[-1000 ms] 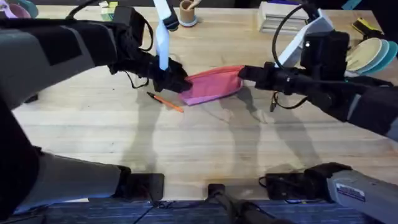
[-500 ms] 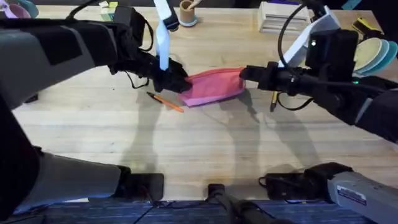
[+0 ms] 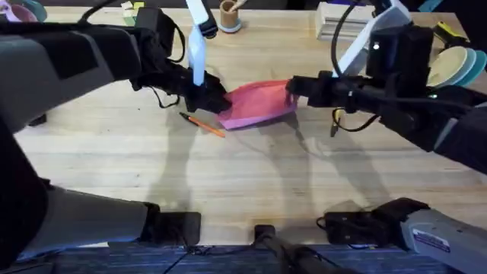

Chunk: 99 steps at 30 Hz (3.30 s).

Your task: Unzip the bag, pick up the pens from the table one at a time and place them inside, then zip the bag closed.

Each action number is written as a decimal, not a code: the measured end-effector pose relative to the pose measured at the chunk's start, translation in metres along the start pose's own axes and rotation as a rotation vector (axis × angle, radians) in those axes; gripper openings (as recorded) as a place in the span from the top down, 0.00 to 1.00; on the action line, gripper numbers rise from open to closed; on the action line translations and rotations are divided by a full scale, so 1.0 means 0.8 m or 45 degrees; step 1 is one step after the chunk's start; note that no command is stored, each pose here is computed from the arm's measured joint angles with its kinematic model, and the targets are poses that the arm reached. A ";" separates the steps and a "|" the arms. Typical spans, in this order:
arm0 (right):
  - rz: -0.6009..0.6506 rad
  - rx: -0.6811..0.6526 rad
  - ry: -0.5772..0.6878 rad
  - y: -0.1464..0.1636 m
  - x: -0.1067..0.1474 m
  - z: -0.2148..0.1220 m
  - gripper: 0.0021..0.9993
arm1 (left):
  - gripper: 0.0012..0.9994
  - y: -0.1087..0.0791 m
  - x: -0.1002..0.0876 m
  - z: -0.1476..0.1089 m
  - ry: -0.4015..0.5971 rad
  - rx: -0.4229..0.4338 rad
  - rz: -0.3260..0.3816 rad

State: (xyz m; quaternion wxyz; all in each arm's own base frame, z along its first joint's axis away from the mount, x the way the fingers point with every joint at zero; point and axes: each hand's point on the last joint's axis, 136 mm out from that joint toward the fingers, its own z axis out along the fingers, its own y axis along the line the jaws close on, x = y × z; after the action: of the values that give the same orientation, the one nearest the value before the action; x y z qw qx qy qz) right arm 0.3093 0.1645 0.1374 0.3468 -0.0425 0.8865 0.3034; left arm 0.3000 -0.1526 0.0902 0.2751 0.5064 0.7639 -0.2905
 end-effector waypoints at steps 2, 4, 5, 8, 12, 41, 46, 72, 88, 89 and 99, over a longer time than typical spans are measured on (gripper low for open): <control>-0.015 -0.004 0.007 0.006 0.003 0.002 0.97 | 0.96 0.001 0.002 0.000 0.007 -0.005 -0.003; -0.032 -0.007 0.014 0.011 0.006 0.004 0.97 | 0.96 0.002 0.003 -0.001 0.015 -0.012 -0.004; -0.038 -0.008 0.017 0.014 0.008 0.005 0.97 | 0.96 0.003 0.004 -0.001 0.018 -0.014 -0.005; -0.063 -0.002 0.023 0.020 0.013 0.007 0.97 | 0.96 0.003 0.005 -0.001 0.024 -0.018 -0.005; -0.097 0.006 0.029 0.030 0.019 0.011 0.97 | 0.96 0.004 0.007 -0.001 0.033 -0.024 -0.009; -0.206 -0.037 0.065 0.062 0.045 0.054 0.97 | 0.96 0.019 0.022 -0.007 0.102 -0.095 -0.022; -0.215 -0.036 0.066 0.063 0.047 0.059 0.97 | 0.96 0.020 0.023 -0.008 0.105 -0.100 -0.024; -0.220 -0.035 0.070 0.064 0.048 0.059 0.97 | 0.96 0.020 0.024 -0.008 0.106 -0.101 -0.025; -0.287 -0.117 -0.037 0.093 -0.044 -0.009 0.23 | 0.96 0.007 0.006 -0.002 0.028 -0.031 -0.001; -0.294 -0.128 -0.074 0.096 -0.055 -0.016 0.10 | 0.96 0.004 0.004 -0.001 0.023 -0.023 0.001; -0.224 -0.049 -0.098 0.062 -0.073 -0.040 0.00 | 0.96 0.003 0.003 0.000 0.015 -0.016 0.003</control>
State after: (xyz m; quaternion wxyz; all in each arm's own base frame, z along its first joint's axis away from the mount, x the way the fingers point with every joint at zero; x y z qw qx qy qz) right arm 0.3203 0.1789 0.2186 0.4052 -0.1152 0.8594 0.2900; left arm 0.3017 -0.1503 0.0884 0.2741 0.5071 0.7668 -0.2823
